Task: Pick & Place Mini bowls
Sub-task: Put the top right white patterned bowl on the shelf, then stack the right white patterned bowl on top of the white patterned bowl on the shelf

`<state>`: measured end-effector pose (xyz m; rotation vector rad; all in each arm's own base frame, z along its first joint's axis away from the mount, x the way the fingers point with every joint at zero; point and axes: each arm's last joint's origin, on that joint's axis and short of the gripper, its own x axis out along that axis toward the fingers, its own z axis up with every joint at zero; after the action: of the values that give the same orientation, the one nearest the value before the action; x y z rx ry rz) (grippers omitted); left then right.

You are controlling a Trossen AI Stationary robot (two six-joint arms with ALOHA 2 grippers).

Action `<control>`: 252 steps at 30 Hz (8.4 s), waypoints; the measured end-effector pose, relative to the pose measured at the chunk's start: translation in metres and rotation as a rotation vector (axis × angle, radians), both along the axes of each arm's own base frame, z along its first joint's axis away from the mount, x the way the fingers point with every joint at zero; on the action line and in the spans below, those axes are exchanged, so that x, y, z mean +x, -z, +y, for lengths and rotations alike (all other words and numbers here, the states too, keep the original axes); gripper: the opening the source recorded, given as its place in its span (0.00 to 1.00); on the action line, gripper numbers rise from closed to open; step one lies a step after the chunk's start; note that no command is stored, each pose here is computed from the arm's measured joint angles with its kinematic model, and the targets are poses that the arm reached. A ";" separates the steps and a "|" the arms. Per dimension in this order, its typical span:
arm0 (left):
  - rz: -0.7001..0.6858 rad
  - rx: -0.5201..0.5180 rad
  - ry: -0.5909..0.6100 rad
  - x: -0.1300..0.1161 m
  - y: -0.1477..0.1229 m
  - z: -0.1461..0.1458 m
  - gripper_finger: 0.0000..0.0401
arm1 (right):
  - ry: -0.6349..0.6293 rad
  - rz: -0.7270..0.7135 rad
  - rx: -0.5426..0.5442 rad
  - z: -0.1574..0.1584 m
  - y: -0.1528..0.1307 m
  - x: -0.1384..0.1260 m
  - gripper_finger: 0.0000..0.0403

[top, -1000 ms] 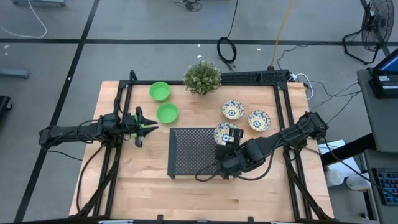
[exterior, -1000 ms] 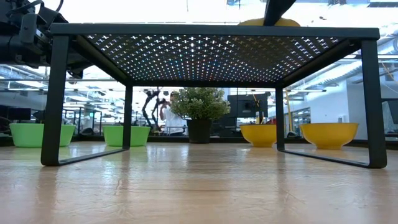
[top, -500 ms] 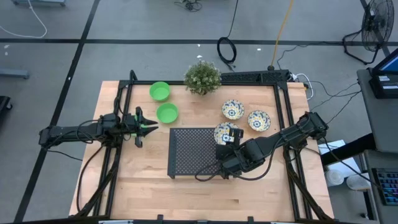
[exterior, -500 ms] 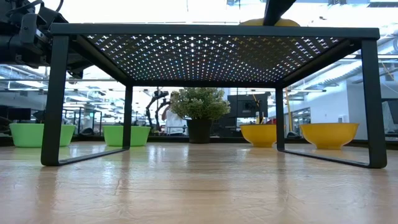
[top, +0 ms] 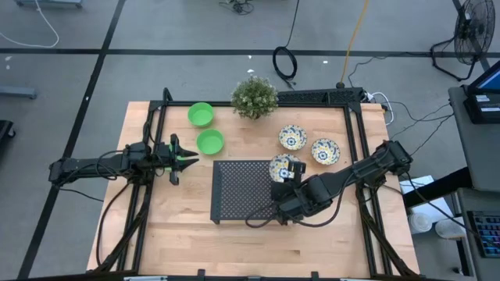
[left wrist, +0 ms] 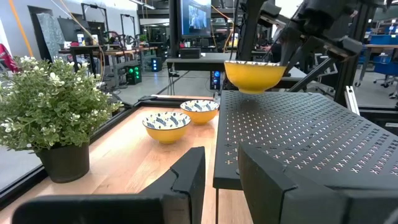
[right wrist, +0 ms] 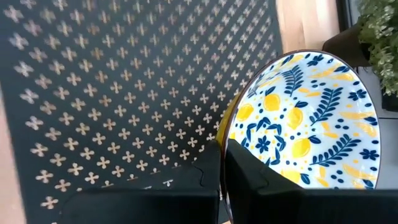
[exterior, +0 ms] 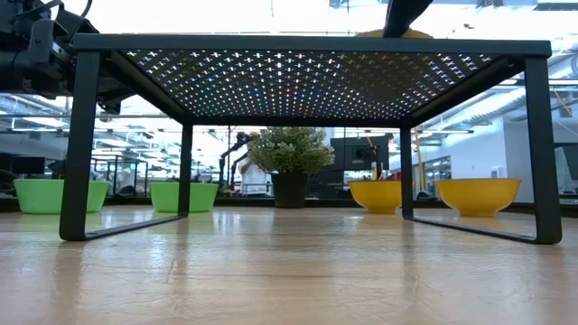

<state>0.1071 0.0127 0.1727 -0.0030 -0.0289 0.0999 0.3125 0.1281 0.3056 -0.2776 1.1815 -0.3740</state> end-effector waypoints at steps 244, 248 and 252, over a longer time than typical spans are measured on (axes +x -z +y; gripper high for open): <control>0.000 0.000 0.000 0.000 0.000 0.000 0.25 | 0.442 -0.546 0.156 -0.144 0.029 -0.179 0.21; 0.000 0.000 0.000 0.000 0.000 0.000 0.25 | 0.420 -0.458 0.286 -0.145 0.050 -0.170 0.23; 0.000 0.000 0.000 0.000 0.000 0.000 0.25 | 0.415 -0.393 0.388 -0.141 0.067 -0.167 0.24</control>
<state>0.1071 0.0126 0.1727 -0.0029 -0.0290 0.0997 0.1450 -0.0131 0.2389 0.3728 0.8919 -0.5222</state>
